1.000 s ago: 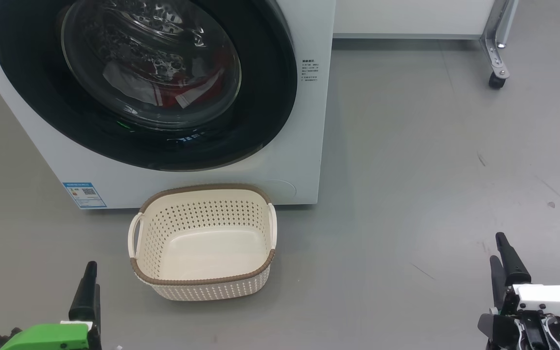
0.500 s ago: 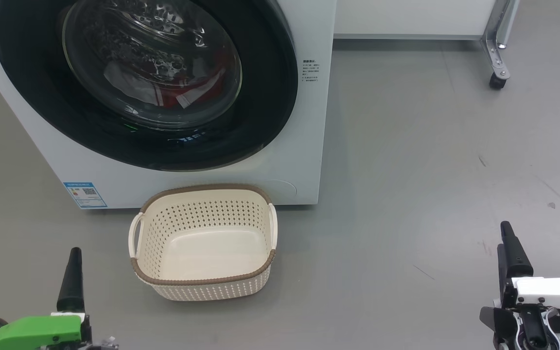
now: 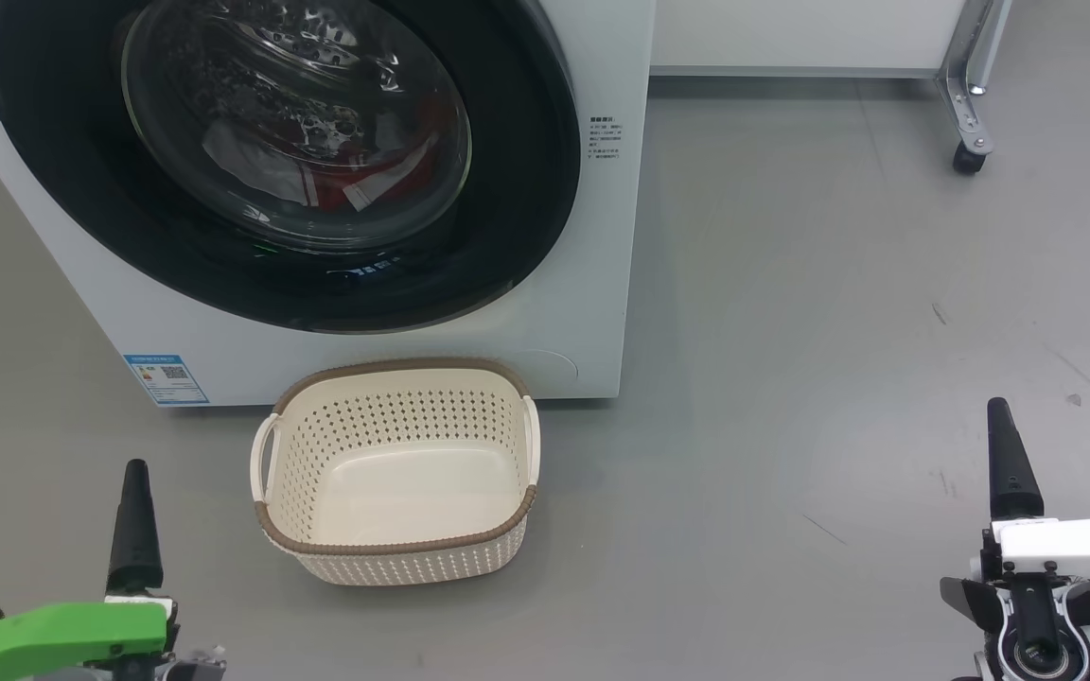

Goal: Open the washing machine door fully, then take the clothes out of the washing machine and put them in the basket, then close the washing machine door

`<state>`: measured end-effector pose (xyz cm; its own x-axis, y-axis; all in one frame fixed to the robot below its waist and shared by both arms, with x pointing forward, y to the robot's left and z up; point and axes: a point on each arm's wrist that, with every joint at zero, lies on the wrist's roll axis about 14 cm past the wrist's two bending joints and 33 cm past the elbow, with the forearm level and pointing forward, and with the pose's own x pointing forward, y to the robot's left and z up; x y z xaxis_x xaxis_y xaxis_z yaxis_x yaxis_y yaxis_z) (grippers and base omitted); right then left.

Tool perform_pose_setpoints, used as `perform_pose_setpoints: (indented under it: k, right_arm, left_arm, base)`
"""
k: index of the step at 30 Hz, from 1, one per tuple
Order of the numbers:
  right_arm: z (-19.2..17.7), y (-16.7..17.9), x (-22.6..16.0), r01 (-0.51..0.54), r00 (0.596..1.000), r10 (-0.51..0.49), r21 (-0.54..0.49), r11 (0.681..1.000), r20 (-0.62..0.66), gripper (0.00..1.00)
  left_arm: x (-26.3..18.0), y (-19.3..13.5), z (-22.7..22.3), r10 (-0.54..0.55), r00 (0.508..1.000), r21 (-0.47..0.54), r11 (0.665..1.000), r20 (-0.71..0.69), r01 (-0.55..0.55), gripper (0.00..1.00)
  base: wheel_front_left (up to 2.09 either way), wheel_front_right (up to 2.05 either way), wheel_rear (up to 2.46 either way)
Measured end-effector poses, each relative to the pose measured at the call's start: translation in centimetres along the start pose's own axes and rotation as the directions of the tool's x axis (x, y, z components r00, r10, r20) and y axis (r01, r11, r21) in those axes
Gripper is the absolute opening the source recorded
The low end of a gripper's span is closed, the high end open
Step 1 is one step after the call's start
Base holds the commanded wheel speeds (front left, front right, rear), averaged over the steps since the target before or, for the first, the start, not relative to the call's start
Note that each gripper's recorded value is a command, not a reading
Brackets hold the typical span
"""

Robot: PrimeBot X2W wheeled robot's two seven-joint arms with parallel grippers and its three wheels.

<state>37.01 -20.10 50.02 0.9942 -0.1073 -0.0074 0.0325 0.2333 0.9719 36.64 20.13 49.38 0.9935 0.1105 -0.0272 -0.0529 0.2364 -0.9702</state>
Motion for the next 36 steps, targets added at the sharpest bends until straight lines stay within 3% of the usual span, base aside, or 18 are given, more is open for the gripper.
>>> perform_pose_setpoints:
  k: [10,21,29,36]
  right_arm:
    - [0.1,0.9,0.1,-0.033,0.999,0.035,-0.115,0.993,0.013,1.0]
    - [-0.6,1.5,0.0,-0.07,0.997,0.071,-0.304,0.95,-0.008,1.0]
    - [-1.2,1.7,-0.1,-0.088,0.996,0.086,-0.418,0.904,-0.023,1.0]
    - [-2.3,1.6,-0.2,-0.111,0.994,0.089,-0.562,0.819,-0.066,1.0]
  left_arm:
    - [0.1,-0.9,-0.2,-0.037,0.999,0.148,0.988,-0.001,0.037,1.0]
    - [0.1,-2.0,-1.4,-0.092,0.995,0.369,0.924,-0.038,0.099,1.0]
    - [-0.2,-2.6,-3.3,-0.125,0.987,0.536,0.828,-0.105,0.162,1.0]
    - [-0.5,-2.6,-4.5,-0.137,0.979,0.662,0.722,-0.151,0.203,1.0]
  base:
    - [0.0,0.0,0.0]
    - [0.0,0.0,0.0]
    - [0.0,0.0,0.0]
    - [0.0,0.0,0.0]
